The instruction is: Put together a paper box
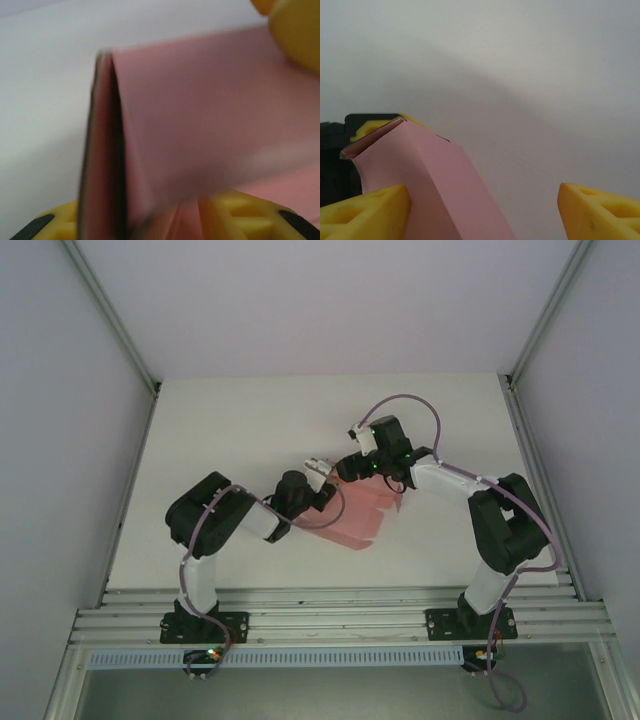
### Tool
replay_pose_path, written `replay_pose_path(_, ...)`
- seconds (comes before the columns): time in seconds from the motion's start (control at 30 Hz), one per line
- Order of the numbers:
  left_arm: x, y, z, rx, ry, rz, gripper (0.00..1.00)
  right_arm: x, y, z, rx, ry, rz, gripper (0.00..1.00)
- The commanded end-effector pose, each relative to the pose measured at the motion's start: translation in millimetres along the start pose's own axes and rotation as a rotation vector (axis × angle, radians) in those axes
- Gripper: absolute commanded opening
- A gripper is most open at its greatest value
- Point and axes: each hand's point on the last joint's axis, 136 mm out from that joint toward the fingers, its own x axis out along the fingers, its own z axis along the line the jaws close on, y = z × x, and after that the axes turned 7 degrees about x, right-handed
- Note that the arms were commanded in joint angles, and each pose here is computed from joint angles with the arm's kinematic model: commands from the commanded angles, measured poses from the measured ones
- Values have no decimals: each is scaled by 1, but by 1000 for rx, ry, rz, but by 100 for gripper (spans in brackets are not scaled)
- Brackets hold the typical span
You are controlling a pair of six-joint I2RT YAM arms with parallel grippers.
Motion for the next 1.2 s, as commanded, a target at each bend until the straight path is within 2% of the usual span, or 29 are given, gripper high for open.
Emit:
replay_pose_path(0.0,-15,-2,5,-8,-44,24,42,12,51,-23,40,105,138,78)
replay_pose_path(0.1,-22,-3,10,-10,-82,39,42,12,50,-25,42,114,133,78)
replay_pose_path(0.23,-28,-17,15,-11,-108,1,42,11,51,-22,32,104,141,77)
replay_pose_path(0.3,-24,-26,15,3,-103,-13,41,10,52,-21,34,101,141,77)
replay_pose_path(0.37,-17,-30,20,13,-125,-13,33,9,51,-20,32,96,136,77)
replay_pose_path(0.57,5,-21,30,7,-144,23,29,10,49,-17,37,81,133,77)
replay_pose_path(0.63,8,-20,31,-11,-134,10,18,11,50,-16,39,71,136,76)
replay_pose_path(0.67,9,-19,32,-12,-133,6,1,11,48,-16,39,70,134,76)
replay_pose_path(0.9,5,-12,47,65,-269,36,0,5,43,-17,49,89,118,77)
replay_pose_path(1.0,3,-12,41,31,-215,8,0,-4,35,-16,64,98,94,82)
replay_pose_path(1.07,-1,-20,29,12,-135,-46,0,-12,27,-14,77,102,82,92)
replay_pose_path(1.17,-5,-32,10,5,-26,-104,0,-27,14,-6,85,80,63,96)
